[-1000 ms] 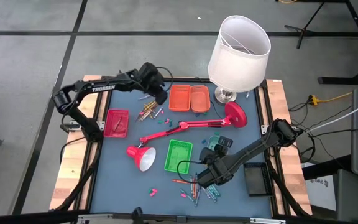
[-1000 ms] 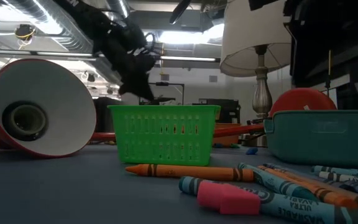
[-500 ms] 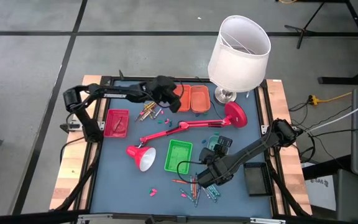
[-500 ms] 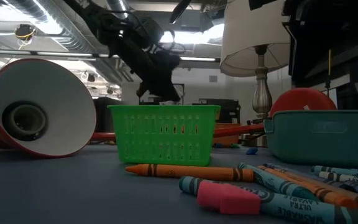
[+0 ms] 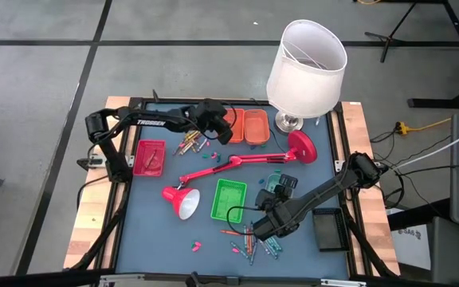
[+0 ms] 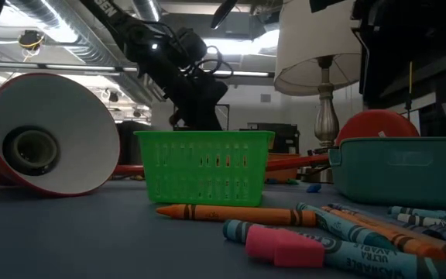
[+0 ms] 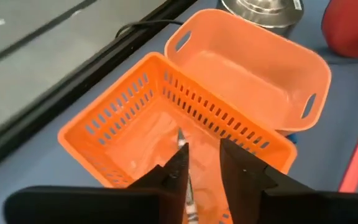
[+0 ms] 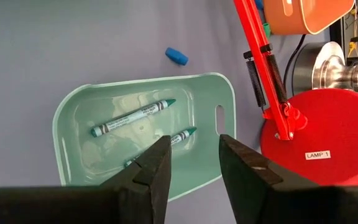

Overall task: Sort crayons
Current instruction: Put the brown crayon into the red bin

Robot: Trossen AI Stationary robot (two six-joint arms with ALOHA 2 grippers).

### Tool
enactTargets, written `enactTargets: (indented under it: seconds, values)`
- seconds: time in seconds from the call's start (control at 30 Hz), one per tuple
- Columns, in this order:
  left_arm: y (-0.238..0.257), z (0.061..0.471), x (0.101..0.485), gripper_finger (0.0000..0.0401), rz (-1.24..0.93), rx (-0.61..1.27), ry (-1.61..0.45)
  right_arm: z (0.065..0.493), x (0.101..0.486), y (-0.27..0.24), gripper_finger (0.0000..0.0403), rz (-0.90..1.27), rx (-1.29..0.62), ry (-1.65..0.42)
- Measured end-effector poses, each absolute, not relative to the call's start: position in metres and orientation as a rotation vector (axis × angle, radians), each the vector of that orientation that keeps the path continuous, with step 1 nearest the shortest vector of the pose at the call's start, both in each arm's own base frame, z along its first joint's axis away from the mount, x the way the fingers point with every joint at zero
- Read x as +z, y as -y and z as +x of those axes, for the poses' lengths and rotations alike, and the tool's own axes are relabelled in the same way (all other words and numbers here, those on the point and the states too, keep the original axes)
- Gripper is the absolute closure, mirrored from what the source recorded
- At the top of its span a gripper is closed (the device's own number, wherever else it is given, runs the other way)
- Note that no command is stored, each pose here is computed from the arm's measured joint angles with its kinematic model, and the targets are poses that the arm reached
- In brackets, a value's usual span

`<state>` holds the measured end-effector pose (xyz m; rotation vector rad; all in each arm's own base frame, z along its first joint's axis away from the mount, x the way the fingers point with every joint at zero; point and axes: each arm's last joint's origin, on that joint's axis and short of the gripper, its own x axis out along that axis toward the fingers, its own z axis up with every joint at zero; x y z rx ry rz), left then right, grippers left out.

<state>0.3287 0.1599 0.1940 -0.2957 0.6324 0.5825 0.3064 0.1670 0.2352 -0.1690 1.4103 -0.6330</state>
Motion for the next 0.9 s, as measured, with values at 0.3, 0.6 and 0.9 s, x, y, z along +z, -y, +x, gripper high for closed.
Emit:
enactTargets:
  seconds: [0.3,0.6,0.9]
  values:
    - [-0.164,0.296,0.220,0.0287,-0.223,0.583,-0.752,0.307,0.235,-0.167,0.0269,-0.166,-0.632,-1.408]
    - [-0.144,0.254,0.235,0.0294,-0.287,0.570,-1.024,0.308,0.235,-0.168,0.0269,-0.155,-0.626,-1.397]
    - [-0.132,0.231,0.223,0.0309,-0.346,0.549,-1.326,0.308,0.235,-0.168,0.0269,-0.154,-0.625,-1.395]
